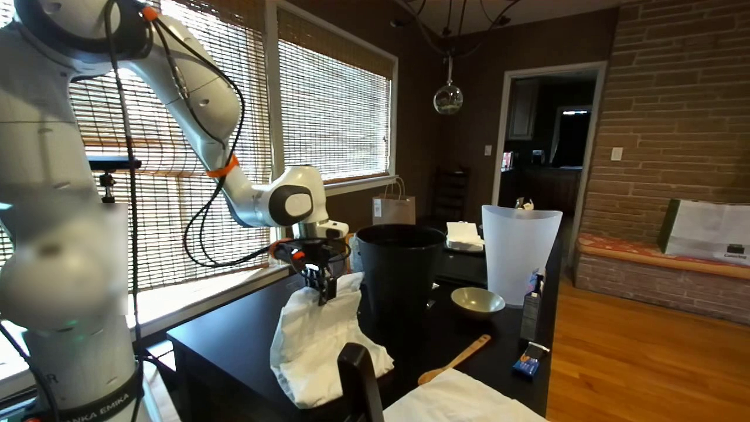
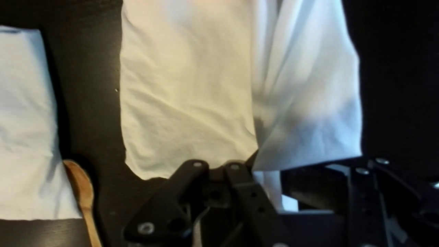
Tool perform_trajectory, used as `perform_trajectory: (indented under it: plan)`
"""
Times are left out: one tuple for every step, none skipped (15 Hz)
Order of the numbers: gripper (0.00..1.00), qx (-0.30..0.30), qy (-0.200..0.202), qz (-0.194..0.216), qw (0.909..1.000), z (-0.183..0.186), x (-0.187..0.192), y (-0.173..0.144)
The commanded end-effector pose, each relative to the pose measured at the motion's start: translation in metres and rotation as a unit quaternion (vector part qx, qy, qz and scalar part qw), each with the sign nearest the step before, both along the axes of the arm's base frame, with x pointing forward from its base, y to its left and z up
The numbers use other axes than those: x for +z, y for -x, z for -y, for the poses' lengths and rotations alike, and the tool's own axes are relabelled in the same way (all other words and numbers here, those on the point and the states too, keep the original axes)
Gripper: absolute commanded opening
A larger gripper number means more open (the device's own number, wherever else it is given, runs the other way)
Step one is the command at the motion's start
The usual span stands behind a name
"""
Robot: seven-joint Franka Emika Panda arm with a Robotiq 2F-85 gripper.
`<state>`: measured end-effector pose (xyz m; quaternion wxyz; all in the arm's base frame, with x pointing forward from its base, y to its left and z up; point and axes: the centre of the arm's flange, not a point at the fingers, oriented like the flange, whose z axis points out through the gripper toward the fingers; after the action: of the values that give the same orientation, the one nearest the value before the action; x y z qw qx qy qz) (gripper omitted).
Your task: Fold the white cloth in half
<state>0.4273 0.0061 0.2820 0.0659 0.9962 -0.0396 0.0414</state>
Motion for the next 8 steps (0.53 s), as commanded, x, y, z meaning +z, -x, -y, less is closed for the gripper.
perform_trajectory:
  plan:
    - [0.00,-0.049,0.037,-0.026,0.9978,0.010,-0.004,0.029]
    - [0.00,-0.062,0.046,-0.029,0.9966,0.014,-0.006,0.033]
    - [0.00,-0.068,0.051,-0.034,0.9958,0.018,-0.007,0.036]
    - [0.00,-0.070,0.055,-0.036,0.9954,0.022,-0.010,0.038]
    - [0.00,-0.067,0.057,-0.039,0.9954,0.026,-0.013,0.039]
    - [0.00,-0.067,0.053,-0.044,0.9954,0.031,-0.016,0.041]
    - [0.00,-0.070,0.055,-0.046,0.9949,0.037,-0.020,0.043]
    - [0.00,-0.071,0.053,-0.047,0.9949,0.043,-0.021,0.044]
